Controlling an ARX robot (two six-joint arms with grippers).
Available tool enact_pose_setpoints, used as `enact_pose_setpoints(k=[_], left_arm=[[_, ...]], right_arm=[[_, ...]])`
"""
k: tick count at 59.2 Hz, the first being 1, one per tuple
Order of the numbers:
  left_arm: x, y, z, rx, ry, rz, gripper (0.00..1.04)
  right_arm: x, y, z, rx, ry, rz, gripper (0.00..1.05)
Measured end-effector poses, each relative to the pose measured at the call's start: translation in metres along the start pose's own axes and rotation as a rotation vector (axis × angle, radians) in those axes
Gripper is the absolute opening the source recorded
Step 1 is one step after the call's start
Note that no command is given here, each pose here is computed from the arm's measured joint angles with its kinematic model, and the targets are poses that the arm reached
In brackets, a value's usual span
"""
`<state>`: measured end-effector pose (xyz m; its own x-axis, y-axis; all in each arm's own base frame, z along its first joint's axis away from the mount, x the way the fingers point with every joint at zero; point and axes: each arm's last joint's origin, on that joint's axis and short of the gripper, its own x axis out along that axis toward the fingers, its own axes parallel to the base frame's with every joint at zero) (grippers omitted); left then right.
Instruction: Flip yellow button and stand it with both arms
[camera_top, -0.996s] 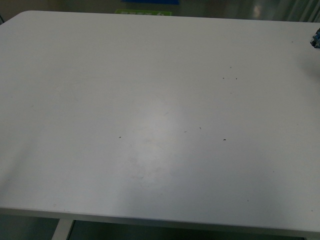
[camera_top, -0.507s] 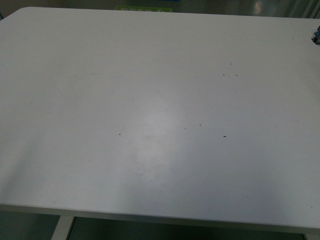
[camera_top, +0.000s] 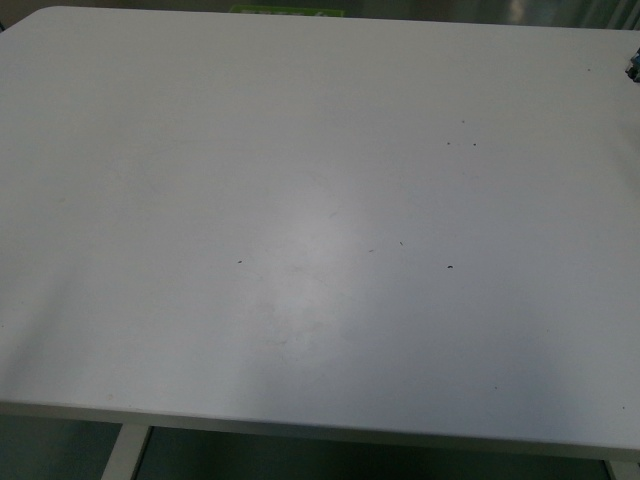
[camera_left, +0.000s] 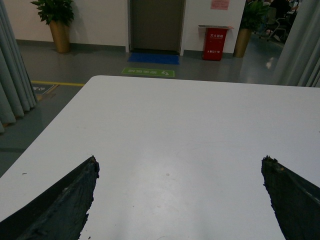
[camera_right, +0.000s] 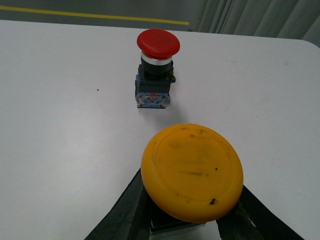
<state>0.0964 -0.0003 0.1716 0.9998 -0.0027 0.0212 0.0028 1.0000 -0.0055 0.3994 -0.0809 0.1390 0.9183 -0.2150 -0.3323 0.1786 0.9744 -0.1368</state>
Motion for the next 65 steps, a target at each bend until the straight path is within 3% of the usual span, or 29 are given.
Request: enact_pose_setpoints(k=[65], left_arm=[[0.000, 0.000, 0.000, 0.000, 0.000, 0.000, 0.98]], right_arm=[[0.015, 0.001, -0.016, -0.027, 0.038, -0.018, 0.28]])
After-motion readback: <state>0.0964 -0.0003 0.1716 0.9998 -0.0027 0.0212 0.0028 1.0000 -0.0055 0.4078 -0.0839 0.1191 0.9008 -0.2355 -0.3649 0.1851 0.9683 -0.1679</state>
